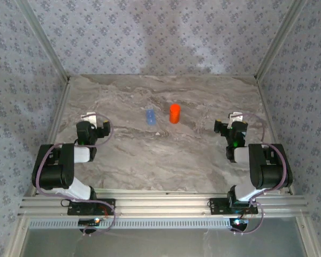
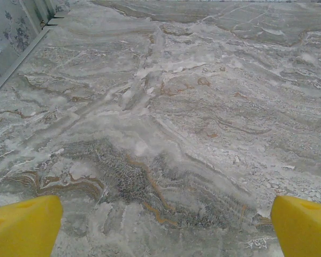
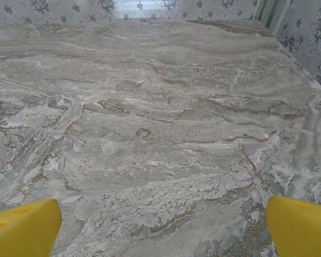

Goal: Sort the pills into containers

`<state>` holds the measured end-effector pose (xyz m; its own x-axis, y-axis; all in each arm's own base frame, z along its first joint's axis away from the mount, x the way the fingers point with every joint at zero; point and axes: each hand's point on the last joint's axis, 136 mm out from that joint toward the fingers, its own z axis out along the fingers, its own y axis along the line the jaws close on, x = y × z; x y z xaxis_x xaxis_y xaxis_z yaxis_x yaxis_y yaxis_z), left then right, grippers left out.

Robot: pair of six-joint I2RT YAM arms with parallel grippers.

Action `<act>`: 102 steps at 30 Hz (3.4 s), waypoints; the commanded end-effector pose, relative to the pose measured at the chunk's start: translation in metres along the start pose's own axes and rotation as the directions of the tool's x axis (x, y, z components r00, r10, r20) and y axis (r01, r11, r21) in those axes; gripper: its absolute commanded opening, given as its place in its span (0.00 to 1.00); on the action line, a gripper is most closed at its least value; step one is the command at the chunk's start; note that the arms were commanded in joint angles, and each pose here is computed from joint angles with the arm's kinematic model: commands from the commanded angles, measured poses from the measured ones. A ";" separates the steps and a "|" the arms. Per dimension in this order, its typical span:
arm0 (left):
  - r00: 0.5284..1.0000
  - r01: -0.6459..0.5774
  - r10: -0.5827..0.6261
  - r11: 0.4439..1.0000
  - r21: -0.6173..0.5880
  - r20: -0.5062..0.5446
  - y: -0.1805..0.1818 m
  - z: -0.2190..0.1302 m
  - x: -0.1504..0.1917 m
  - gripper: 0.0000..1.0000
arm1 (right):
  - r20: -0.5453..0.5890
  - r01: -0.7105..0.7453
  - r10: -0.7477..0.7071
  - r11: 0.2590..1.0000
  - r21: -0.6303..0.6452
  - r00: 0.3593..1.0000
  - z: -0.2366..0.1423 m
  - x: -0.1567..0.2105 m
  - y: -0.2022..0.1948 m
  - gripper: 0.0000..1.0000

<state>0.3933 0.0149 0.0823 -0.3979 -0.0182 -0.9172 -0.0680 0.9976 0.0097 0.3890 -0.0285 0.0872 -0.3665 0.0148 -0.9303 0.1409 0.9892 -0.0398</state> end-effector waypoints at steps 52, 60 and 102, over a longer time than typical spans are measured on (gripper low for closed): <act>0.980 0.187 -0.195 0.973 -0.136 -0.044 0.028 -0.095 -0.048 1.00 | -0.350 -0.588 0.568 0.807 0.056 0.745 -0.038 -0.063 -0.020 1.00; 0.959 0.205 -0.222 0.972 -0.111 -0.178 0.017 -0.118 -0.050 1.00 | -0.471 -0.490 0.355 0.848 -0.202 0.808 -0.073 -0.112 0.092 0.95; 0.838 0.355 -0.330 0.934 -0.024 -0.435 -0.039 -0.029 -0.059 1.00 | -0.657 0.010 -0.285 0.921 -0.388 0.698 -0.017 -0.030 0.386 0.81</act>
<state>0.3841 -0.0202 0.1371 -0.7207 -0.3738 -0.5839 -0.2469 0.9254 -0.2877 0.4335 0.3650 0.1157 -0.8962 -0.1634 -0.4124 -0.2382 0.9615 0.1368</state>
